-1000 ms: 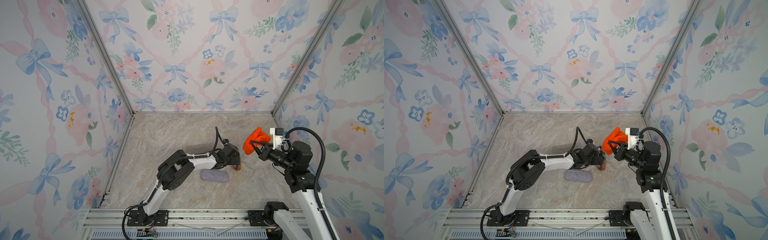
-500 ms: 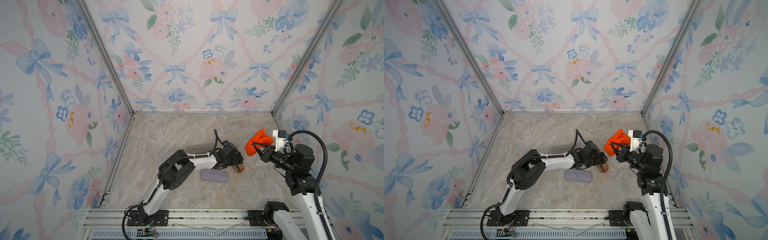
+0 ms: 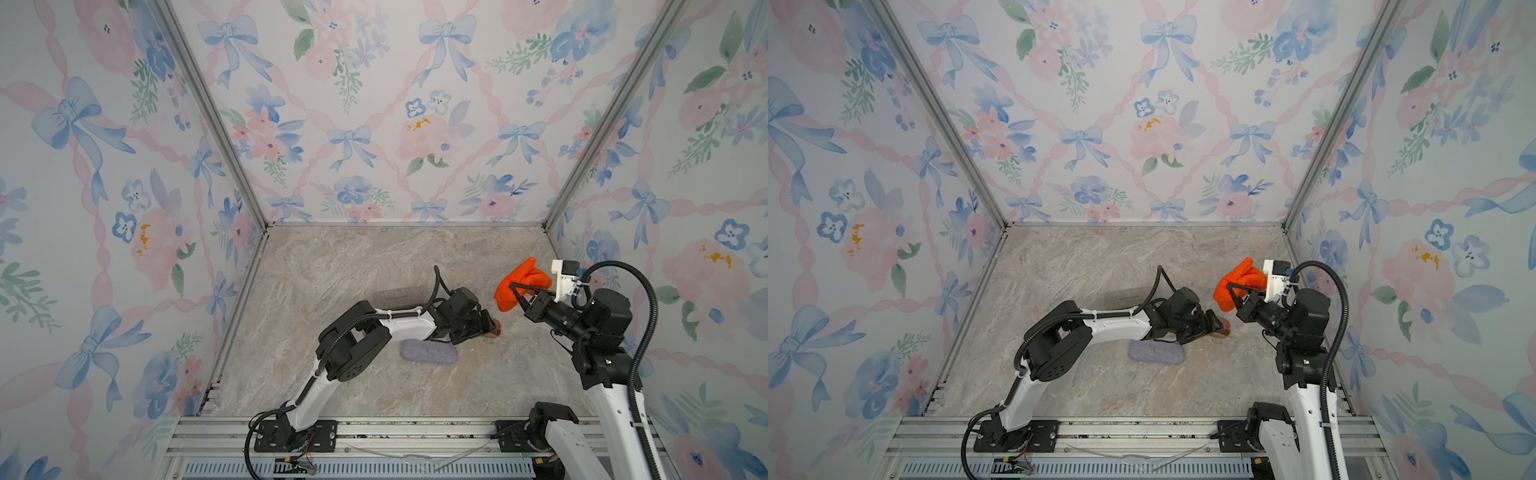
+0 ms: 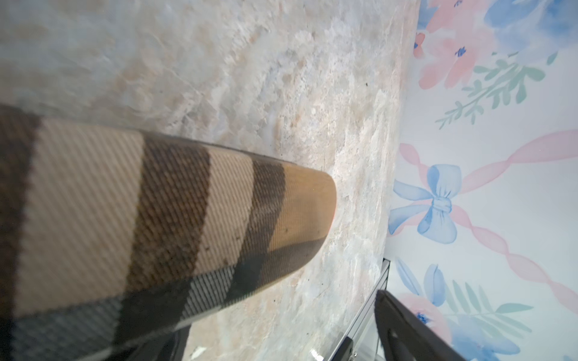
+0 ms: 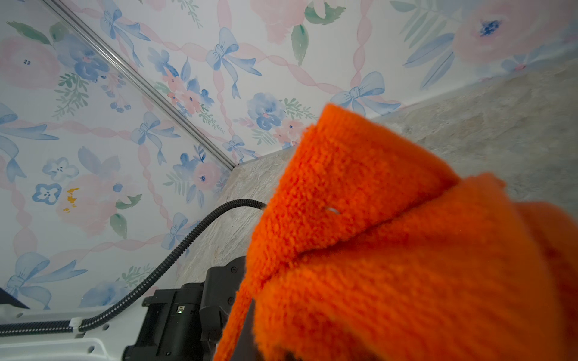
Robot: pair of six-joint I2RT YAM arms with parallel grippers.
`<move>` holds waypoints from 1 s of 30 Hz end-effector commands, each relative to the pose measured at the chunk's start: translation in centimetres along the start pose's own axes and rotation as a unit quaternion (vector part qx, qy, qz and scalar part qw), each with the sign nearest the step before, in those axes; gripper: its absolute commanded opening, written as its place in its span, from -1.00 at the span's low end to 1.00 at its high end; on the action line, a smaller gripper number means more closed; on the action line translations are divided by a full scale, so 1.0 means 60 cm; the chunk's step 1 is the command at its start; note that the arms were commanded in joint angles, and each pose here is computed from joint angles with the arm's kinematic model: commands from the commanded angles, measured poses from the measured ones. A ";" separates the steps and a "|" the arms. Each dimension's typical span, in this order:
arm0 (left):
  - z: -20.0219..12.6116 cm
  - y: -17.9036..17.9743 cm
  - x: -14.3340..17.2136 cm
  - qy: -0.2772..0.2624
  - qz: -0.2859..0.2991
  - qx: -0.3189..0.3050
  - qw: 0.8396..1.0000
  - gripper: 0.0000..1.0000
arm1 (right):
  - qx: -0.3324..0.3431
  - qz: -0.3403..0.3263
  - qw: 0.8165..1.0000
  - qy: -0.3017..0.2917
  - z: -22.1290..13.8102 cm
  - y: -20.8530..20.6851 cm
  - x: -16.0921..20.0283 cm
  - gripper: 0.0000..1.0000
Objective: Wipe the eyeglass case
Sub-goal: Adjust the eyeglass case at the center of the board, then pick up the eyeglass case from the center of the board.
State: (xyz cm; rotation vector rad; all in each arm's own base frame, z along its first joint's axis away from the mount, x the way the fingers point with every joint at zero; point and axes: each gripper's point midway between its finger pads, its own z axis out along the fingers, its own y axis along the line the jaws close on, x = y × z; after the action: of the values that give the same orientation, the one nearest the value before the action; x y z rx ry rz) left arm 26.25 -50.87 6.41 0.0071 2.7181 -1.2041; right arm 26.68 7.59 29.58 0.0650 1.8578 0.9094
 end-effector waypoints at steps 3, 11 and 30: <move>-0.100 -0.061 0.009 0.025 0.198 0.003 0.980 0.82 | 0.016 0.012 1.000 -0.021 -0.002 -0.018 -0.025 -1.00; -0.161 -0.068 -0.012 0.008 0.624 -0.041 0.780 0.82 | 0.047 0.048 0.998 -0.011 0.013 -0.062 -0.025 -1.00; -0.039 0.036 -0.090 0.081 0.779 -0.019 0.622 0.78 | 0.089 0.121 0.988 -0.026 0.017 -0.142 -0.050 -1.00</move>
State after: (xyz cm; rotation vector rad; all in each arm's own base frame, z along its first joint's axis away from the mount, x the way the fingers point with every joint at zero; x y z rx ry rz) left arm 32.18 -46.55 7.37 1.9143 1.6191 -0.3778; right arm 31.39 0.90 24.84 0.4592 1.9492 0.8823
